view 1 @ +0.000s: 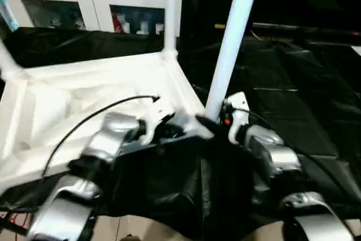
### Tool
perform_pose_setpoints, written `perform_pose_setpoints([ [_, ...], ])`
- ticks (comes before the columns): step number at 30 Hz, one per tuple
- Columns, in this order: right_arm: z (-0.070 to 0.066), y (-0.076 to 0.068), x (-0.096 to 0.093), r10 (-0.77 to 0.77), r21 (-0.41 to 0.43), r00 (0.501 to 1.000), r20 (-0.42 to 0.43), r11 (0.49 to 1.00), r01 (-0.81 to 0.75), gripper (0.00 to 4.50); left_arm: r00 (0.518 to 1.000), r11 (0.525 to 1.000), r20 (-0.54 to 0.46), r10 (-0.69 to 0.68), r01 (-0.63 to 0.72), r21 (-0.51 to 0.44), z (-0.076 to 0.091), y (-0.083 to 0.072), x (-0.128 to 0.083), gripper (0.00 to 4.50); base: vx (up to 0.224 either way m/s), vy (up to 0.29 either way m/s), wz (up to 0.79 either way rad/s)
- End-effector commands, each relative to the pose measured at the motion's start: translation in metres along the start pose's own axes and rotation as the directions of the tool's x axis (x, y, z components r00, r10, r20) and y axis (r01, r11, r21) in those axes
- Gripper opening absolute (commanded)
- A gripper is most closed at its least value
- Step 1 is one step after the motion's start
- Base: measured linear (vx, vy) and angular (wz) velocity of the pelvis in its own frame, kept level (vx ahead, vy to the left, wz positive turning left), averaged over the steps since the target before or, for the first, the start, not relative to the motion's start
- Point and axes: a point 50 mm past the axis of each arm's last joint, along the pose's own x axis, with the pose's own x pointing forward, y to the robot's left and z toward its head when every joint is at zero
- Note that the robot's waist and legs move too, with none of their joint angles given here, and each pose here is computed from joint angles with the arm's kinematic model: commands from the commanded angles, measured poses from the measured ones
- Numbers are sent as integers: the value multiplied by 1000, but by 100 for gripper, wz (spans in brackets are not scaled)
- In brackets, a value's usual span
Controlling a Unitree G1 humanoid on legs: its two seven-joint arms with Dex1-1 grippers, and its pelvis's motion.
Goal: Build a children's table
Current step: Rotate leg to tighten
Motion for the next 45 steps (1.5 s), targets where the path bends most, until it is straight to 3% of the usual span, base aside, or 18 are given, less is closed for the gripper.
perform_pose_setpoints([
  [1,-20,34,22,49,44,996,-74,998,-46,262,994,996,75,84,-86,17,27,1,16,0,0,0,0],
  [3,-20,47,31,60,40,996,-71,998,-58,262,991,994,85,107,-107,-4,30,0,23,0,0,0,0],
  [4,-20,47,31,60,40,996,-71,998,-58,262,991,994,85,107,-107,-4,30,0,23,0,0,0,0],
  [5,-18,61,37,116,20,992,-51,993,-115,297,992,995,85,96,-97,7,32,-3,27,0,0,0,0],
  [7,-17,67,39,151,-6,987,-47,989,-151,318,994,997,86,70,-72,27,32,-5,28,0,0,0,0],
  [11,-15,65,38,177,-2,983,-49,984,-177,359,996,998,86,38,-43,53,30,-7,25,0,0,0,0],
  [13,-12,58,31,221,-44,973,-62,974,-224,372,997,997,75,-16,10,78,25,-9,19,0,0,0,0],
  [20,-8,42,7,388,-125,915,-112,908,-400,372,988,980,35,-152,146,133,14,-14,3,0,0,0,0],
  [22,-8,34,-10,475,-159,866,-159,853,-497,372,979,967,4,-206,203,151,9,-14,-7,0,0,0,0],
  [31,-13,23,-39,584,-146,756,-294,755,-639,372,937,923,-40,-347,349,165,1,-21,-28,0,0,0,0],
  [38,-13,25,-39,595,-130,749,-292,751,-647,337,932,917,-49,-359,362,165,0,-21,-30,0,0,0,0],
  [40,-13,26,-38,594,-128,752,-285,754,-644,300,935,921,-48,-351,354,165,1,-20,-30,0,0,0,0],
  [43,-13,27,-37,591,-125,758,-276,760,-638,286,945,930,-42,-325,327,165,1,-18,-29,0,0,0,0],
  [45,-14,26,-30,524,-121,816,-243,818,-562,267,970,959,-26,-241,242,148,3,-12,-23,0,0,0,0],
])
